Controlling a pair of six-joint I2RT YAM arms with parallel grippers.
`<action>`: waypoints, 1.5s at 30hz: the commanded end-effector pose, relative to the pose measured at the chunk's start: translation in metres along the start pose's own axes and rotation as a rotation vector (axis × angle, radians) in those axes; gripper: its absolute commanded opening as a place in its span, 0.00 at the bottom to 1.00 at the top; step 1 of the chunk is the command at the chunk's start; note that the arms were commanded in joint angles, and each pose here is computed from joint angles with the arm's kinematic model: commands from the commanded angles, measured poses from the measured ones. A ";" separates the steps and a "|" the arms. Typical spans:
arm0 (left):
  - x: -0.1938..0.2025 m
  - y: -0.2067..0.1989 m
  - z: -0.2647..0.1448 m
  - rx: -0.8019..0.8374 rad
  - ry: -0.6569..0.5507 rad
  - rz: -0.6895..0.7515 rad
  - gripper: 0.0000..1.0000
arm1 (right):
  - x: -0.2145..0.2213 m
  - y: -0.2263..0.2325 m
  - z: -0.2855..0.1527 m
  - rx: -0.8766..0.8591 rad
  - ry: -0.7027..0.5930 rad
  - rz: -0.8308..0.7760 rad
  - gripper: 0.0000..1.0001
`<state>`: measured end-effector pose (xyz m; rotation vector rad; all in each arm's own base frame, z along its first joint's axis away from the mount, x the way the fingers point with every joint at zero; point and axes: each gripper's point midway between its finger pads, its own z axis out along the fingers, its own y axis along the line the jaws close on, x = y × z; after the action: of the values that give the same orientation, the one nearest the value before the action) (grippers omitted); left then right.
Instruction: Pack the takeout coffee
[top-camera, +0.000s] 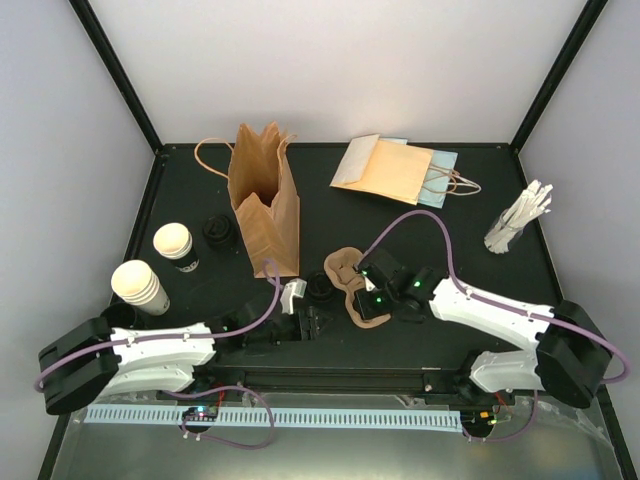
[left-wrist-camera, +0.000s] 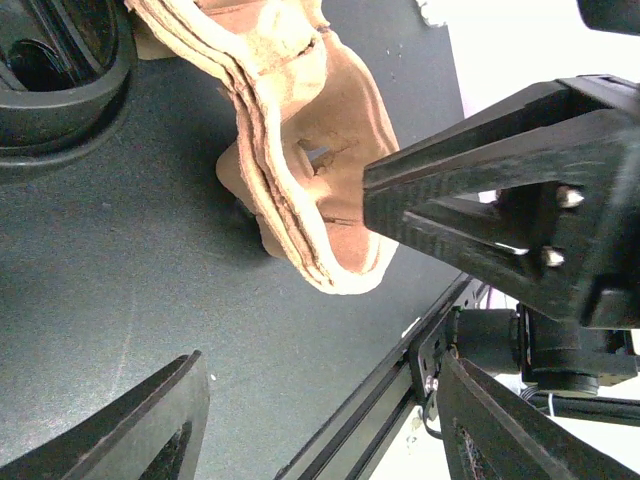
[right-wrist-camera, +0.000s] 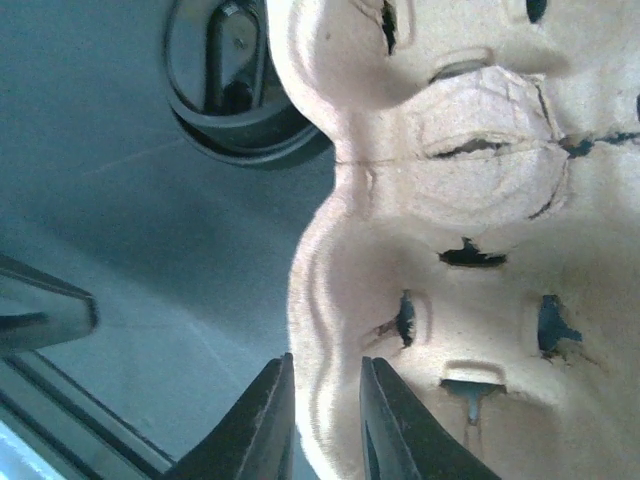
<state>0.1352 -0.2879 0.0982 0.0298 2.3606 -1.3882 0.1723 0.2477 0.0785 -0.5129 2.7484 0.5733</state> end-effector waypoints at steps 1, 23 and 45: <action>-0.011 -0.028 0.005 0.073 -0.011 0.028 0.64 | -0.013 0.013 -0.014 -0.061 -0.064 0.010 0.26; -0.010 -0.019 0.002 0.055 -0.016 0.018 0.63 | 0.003 0.007 0.024 -0.001 0.039 -0.027 0.50; -0.014 -0.017 -0.008 0.049 -0.042 0.026 0.64 | -0.005 0.027 -0.010 -0.190 -0.099 0.122 0.14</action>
<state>0.1382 -0.2897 0.1182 0.0363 2.3055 -1.4384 0.1621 0.2606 0.0757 -0.4335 2.7285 0.7329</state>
